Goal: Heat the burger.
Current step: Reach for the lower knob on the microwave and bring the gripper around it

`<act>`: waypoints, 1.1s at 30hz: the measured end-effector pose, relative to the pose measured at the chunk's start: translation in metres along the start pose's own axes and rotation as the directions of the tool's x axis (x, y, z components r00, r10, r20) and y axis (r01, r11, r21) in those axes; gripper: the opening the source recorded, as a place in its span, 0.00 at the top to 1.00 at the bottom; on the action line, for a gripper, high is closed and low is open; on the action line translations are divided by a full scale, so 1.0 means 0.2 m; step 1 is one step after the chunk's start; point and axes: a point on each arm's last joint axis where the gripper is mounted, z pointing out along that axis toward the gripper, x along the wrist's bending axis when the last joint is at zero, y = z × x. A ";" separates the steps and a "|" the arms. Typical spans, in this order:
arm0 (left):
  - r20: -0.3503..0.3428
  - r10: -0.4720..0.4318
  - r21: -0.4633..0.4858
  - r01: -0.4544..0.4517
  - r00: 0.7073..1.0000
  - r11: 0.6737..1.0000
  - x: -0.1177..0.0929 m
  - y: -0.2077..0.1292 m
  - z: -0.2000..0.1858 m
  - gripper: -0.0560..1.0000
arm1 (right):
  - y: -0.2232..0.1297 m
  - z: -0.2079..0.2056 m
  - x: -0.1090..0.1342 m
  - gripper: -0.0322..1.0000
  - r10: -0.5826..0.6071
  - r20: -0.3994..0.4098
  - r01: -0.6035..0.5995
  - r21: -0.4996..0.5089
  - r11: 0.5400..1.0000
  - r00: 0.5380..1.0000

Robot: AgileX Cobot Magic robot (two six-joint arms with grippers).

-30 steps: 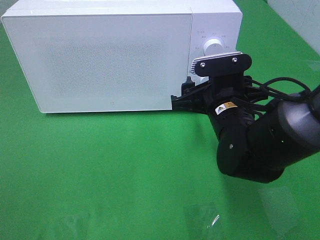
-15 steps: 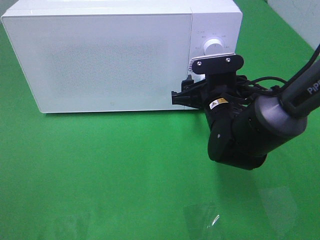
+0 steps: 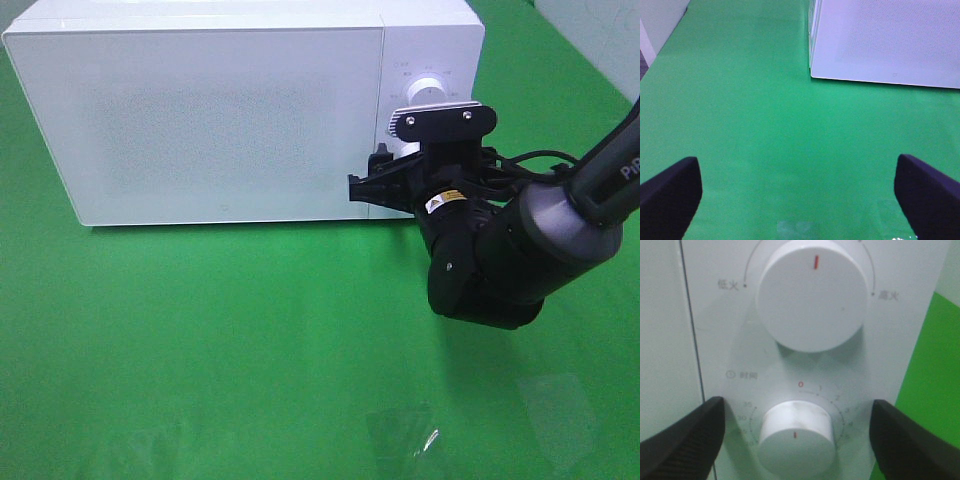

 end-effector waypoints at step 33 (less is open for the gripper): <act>0.000 0.000 0.000 0.000 1.000 1.000 0.00 0.00 0.00 0.01 | -0.03 0.01 0.00 0.56 0.018 -0.019 -0.018 0.025 1.000 1.000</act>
